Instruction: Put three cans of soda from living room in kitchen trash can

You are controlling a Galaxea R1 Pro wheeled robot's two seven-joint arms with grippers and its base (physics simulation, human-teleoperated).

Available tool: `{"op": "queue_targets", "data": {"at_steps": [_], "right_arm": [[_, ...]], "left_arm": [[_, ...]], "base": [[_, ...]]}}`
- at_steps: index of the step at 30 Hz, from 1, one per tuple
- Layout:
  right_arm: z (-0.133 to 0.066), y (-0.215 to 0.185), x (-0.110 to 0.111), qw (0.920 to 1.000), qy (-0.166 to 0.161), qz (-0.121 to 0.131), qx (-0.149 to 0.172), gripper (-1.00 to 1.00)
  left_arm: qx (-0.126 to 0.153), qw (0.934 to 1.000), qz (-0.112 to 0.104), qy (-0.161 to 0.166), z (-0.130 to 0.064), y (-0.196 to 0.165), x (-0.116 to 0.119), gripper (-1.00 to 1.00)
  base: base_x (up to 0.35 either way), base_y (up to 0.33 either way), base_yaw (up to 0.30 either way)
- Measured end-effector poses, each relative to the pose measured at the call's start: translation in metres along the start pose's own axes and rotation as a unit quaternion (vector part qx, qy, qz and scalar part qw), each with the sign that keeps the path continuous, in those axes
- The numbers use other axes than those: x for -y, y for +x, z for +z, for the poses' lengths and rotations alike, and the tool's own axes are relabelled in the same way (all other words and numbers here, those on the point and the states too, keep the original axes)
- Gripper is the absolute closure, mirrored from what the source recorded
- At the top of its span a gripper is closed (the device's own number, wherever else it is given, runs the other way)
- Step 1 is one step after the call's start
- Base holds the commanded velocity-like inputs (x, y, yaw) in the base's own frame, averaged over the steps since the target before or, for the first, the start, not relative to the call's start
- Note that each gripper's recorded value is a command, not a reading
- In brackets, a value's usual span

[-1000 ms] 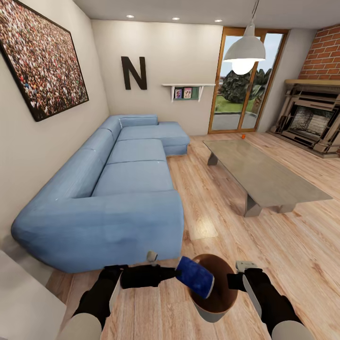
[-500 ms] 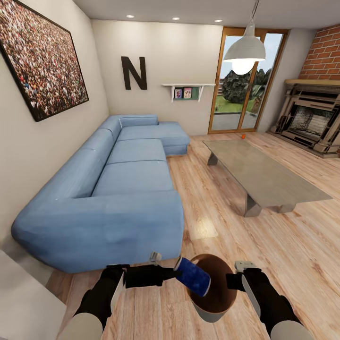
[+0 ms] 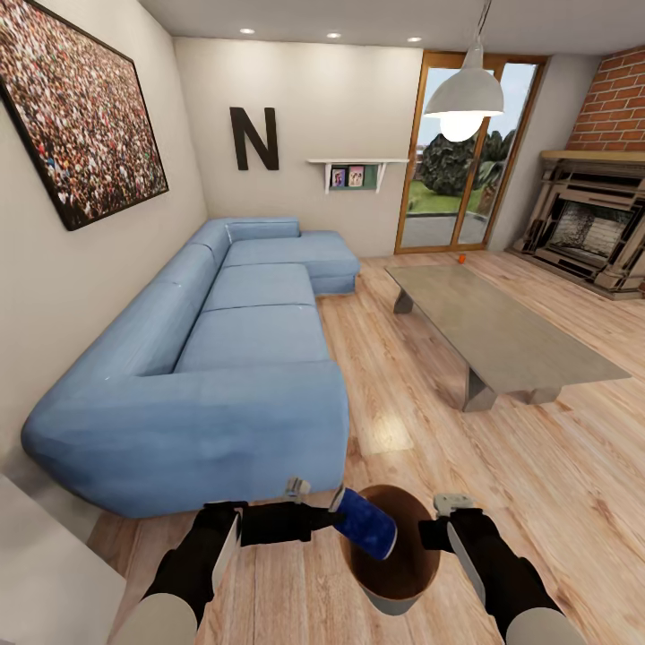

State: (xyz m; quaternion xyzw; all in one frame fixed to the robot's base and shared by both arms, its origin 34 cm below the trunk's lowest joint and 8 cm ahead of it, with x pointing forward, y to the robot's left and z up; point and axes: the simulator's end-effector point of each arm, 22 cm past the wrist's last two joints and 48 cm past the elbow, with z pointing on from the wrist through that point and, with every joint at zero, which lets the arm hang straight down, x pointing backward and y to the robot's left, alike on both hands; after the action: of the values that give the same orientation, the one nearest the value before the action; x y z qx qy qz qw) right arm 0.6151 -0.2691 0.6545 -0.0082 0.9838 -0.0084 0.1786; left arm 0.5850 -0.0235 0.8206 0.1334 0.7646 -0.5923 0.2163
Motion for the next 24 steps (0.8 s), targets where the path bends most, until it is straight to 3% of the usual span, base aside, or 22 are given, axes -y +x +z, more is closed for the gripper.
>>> {"op": "queue_targets", "data": {"at_steps": [16, 17, 24], "right_arm": [[0.0, 0.0, -0.0003, 1.0, 0.0, -0.001, 0.0, 1.0], [0.0, 0.0, -0.0003, 1.0, 0.0, -0.001, 0.0, 1.0], [0.0, 0.0, -0.0003, 1.0, 0.0, -0.001, 0.0, 1.0]], "left_arm": [[0.0, 1.0, 0.0, -0.002, 0.0, -0.0001, -0.0008, 1.0], [0.0, 1.0, 0.0, -0.002, 0.0, -0.0003, -0.0008, -1.0], [0.0, 1.0, 0.0, -0.002, 0.0, -0.0003, -0.0005, -1.0]], "base": [[0.0, 0.0, 0.0], [0.0, 0.0, 0.0], [0.0, 0.0, 0.0]]}}
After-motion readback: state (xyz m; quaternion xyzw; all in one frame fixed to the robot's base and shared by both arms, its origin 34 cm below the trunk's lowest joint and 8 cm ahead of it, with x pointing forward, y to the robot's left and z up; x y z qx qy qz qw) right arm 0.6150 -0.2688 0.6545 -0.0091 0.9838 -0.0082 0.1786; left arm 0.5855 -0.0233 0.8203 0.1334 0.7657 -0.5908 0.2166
